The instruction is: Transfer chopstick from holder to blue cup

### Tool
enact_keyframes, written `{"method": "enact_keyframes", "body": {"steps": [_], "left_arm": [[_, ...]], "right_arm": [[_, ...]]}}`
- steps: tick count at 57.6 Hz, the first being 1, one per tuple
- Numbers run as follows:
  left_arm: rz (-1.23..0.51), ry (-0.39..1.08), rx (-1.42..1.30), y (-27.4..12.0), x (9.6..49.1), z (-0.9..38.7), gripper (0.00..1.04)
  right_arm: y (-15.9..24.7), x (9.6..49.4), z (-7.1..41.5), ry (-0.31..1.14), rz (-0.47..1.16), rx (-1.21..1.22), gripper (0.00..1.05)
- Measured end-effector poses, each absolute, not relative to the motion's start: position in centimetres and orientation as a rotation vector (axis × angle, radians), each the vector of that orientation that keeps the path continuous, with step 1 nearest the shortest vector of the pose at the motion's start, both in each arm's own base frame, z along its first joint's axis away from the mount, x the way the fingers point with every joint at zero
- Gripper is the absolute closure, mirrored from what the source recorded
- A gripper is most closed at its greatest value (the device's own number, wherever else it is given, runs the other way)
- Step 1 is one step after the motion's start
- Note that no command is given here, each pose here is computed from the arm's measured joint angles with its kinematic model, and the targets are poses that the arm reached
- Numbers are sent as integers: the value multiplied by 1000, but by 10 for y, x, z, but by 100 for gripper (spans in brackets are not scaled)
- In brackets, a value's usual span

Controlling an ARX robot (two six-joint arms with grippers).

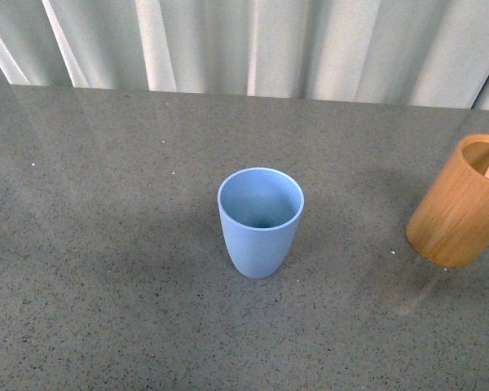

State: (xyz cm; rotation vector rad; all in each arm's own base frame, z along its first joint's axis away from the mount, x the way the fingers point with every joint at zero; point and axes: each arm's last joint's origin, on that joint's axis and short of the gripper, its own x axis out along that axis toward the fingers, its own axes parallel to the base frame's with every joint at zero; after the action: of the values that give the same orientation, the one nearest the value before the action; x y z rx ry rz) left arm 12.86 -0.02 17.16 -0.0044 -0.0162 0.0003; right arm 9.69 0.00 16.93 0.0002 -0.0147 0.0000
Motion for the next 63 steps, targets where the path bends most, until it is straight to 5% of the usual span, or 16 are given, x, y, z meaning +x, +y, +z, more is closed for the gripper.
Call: {"method": "enact_keyframes", "body": {"steps": [63], "left_arm": [[-1,-15,-5,0,97,170,101]], "right_arm": [[0,97,169,-15,0,1,10]]}}
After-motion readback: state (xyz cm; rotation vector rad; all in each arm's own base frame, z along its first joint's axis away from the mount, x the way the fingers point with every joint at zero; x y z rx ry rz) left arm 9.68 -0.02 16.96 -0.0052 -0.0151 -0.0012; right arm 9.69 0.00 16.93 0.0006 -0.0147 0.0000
